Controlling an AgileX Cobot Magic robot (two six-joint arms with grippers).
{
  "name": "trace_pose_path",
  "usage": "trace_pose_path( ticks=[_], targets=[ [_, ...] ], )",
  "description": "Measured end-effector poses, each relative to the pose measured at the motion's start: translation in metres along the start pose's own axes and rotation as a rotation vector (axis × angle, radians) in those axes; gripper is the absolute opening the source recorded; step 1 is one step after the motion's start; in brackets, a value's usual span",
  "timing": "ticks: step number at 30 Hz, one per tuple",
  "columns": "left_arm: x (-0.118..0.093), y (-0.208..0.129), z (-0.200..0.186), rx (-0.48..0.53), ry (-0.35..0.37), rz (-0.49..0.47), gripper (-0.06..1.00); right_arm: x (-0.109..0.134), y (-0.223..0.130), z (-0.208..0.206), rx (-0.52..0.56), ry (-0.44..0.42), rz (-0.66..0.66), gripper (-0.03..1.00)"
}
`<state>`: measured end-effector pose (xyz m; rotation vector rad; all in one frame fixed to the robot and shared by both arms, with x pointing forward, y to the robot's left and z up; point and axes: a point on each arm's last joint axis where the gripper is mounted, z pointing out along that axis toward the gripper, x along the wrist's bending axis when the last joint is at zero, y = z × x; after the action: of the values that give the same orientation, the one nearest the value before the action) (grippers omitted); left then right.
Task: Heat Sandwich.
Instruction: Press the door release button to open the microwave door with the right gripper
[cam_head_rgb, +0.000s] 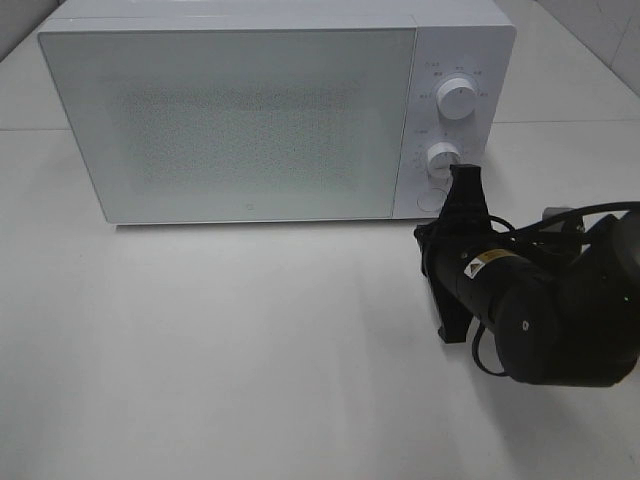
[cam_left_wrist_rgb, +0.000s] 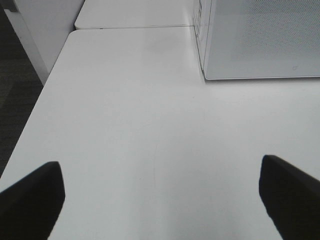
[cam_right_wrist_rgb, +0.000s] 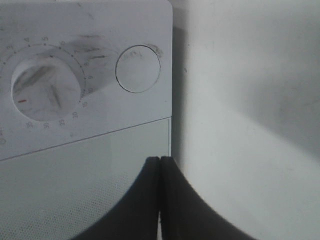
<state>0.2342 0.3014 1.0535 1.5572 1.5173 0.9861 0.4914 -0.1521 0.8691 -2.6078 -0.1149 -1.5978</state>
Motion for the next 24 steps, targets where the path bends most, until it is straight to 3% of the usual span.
trace_pose_path(
  ticks=[10, 24],
  targets=[
    [0.000, 0.000, 0.000, 0.000, 0.000, 0.000, 0.99, 0.015, 0.017, 0.036, -0.057, 0.031, 0.043, 0.02],
    [0.000, 0.000, 0.000, 0.000, 0.000, 0.000, 0.99, 0.019, 0.024, 0.067, -0.062, -0.014, 0.078, 0.02]
  ],
)
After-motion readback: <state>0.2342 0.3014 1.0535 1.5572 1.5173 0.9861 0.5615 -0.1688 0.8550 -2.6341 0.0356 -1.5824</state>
